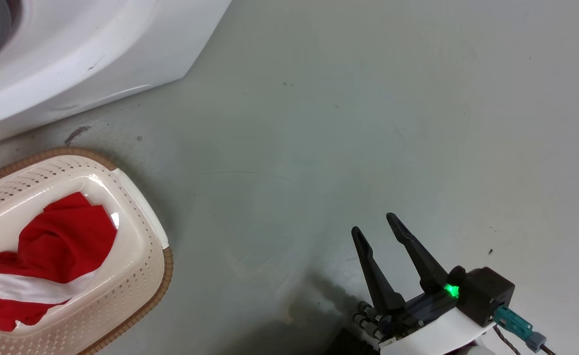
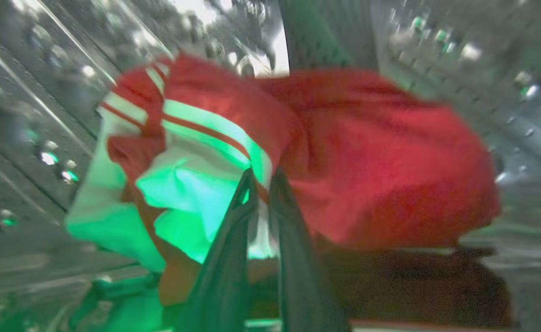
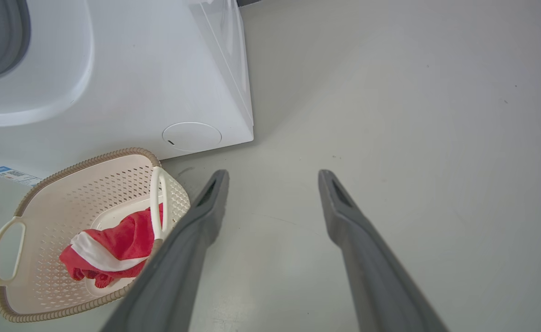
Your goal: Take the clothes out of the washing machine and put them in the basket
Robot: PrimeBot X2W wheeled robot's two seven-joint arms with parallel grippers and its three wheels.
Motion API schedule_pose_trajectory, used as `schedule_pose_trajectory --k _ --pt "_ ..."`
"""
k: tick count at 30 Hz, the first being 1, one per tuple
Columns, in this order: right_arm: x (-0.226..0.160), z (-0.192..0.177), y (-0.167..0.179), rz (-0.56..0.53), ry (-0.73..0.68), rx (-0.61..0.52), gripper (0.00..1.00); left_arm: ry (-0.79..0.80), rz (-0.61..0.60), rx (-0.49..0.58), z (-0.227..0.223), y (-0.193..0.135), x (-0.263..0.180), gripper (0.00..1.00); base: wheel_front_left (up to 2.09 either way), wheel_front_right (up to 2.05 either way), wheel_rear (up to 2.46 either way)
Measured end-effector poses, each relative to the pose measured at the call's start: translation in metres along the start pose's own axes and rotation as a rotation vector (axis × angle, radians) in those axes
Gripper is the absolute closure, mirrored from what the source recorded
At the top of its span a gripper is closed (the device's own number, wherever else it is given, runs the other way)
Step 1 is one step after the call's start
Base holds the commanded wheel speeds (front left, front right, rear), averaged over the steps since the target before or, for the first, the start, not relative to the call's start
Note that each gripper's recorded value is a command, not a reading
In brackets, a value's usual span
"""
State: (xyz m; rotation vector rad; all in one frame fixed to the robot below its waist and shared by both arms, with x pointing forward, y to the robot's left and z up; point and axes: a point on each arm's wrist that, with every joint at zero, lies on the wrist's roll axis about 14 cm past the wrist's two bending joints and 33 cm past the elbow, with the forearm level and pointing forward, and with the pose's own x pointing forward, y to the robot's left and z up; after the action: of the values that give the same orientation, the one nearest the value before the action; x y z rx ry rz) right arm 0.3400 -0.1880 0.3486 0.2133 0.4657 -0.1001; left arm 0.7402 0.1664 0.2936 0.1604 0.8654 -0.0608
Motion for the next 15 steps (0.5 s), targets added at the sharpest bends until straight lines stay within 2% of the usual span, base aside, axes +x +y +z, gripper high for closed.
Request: schedule_pose_trajectory --k 9,15 --pt "0.003 0.014 -0.002 0.008 -0.049 -0.009 0.00 -0.372 0.013 0.033 0.057 -0.002 -0.036 1.00 0.00 0.00 0.00" --pt "0.002 0.030 -0.003 0.013 -0.101 -0.016 0.00 -0.560 -0.019 0.029 0.065 -0.011 -0.066 1.00 0.00 0.00 0.00"
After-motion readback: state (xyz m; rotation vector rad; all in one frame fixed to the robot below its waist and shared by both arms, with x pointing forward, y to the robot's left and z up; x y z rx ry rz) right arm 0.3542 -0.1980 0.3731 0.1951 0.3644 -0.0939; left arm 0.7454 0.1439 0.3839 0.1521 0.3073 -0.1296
